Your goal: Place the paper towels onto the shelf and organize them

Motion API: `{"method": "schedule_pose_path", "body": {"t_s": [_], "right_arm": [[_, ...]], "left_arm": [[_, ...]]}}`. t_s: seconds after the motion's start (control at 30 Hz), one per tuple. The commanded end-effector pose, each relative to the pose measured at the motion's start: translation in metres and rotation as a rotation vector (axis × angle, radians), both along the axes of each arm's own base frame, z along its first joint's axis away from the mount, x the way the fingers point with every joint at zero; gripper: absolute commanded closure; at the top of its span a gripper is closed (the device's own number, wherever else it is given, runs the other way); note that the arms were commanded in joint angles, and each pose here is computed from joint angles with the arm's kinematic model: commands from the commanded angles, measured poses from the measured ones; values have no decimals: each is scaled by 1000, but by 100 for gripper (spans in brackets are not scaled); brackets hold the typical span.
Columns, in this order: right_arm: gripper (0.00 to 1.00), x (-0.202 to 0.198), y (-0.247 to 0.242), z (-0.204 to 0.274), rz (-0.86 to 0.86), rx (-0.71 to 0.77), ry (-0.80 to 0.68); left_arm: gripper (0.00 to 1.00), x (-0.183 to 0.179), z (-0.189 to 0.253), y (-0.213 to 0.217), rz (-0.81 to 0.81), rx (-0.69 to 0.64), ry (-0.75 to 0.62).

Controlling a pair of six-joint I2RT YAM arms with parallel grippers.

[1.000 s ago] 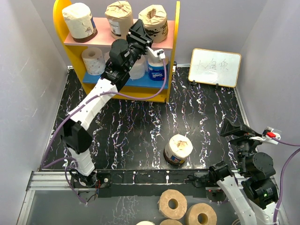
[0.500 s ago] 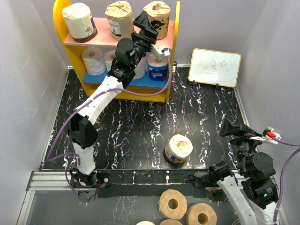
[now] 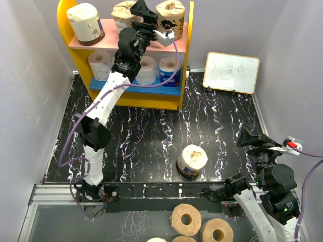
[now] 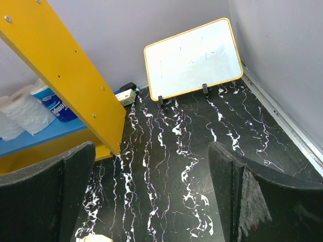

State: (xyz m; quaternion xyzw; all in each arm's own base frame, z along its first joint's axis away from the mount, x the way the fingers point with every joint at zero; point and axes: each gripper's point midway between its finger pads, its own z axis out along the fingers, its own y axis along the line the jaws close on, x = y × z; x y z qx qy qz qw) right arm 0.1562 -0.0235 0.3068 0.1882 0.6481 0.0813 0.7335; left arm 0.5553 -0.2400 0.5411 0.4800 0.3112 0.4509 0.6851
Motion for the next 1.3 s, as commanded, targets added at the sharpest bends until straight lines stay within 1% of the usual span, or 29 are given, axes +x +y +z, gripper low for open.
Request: {"method": "schedule_pose_path", "body": {"t_s": [0.0,0.13,0.27,0.63,0.9,1.0,1.1,1.27], "right_arm": [[7,-5,-2,16,2,17,-65],[7,-5,-2,17,1,18,-67],[7,-5,-2,17,0,18,-67],[7,-4,-1,16,4,17,-65],[7,-5,-2,16,3,18,-65],[7,-5,-2,16,4,18,-64],[7,-5,-2,16,3,18,-64],[7,-5,-2,16,2,19,-66]], "left_arm": [[1,-7,22,32,24,-44,-20],[1,9,13,52,69,-20,-9],[1,17,10,71,99,-10,-2],[1,12,14,107,143,32,-10],[1,12,21,131,172,8,-14],[1,-2,23,122,137,3,-15],[1,-29,32,99,72,-5,-25],[1,-74,52,64,-80,-99,28]]}}
